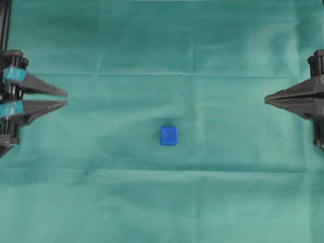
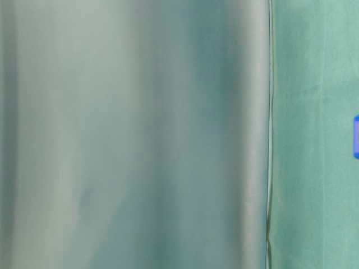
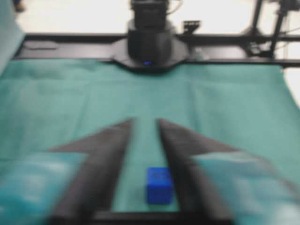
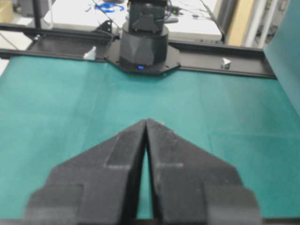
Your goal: Handover the blue block to the right arm after grasping it with the left arm, then place it in the designated position.
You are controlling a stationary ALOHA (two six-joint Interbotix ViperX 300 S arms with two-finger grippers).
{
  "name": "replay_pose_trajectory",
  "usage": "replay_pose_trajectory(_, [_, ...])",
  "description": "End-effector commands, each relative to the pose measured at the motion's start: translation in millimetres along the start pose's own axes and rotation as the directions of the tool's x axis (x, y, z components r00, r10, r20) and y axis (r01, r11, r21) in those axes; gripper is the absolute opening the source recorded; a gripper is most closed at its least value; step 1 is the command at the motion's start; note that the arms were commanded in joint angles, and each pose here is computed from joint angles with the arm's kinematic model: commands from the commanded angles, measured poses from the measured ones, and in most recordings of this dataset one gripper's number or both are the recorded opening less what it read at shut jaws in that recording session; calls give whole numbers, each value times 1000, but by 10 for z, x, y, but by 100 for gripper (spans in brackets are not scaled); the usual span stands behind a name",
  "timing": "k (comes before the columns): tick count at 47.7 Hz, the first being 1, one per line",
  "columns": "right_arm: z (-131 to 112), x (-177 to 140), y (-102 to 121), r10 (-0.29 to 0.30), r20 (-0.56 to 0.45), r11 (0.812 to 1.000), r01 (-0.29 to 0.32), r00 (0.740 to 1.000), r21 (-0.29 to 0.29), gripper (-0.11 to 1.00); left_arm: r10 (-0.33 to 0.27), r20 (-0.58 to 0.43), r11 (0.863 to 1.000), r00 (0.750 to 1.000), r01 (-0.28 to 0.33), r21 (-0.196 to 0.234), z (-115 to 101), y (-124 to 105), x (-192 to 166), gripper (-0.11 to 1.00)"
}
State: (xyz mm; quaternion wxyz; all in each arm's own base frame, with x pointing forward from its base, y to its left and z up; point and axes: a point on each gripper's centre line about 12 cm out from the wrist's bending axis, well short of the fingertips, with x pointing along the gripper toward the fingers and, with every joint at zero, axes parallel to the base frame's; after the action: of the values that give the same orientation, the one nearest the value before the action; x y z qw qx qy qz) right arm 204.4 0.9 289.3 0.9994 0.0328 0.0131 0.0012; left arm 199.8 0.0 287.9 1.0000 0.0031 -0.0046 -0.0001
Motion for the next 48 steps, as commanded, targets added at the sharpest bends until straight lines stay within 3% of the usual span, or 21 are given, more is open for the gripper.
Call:
replay_pose_trajectory(1, [110,17,-8,-6,30,1000,6,1000,14,25,2,15,1000,1000,-2,3,86,4,33,48])
replay_pose_trajectory(9, [102,22,-32,-19,24,1000,18,1000,25,74,2,12,1000,1000,-2,2,82,4,33,92])
replay_pose_trajectory(14, [104,22,-45,-25,26,999,24,999,27,92,2,14,1000,1000,-2,-1,88,4,34,100])
replay_pose_trajectory(33, [116,23,-48,-26,32,999,25,999,27,93,2,21,1000,1000,-2,-2,121,4,93,100])
replay_pose_trajectory(48, [109,25,-48,-26,31,999,26,999,27,93,1,-25,1000,1000,-1,0,179,5,541,100])
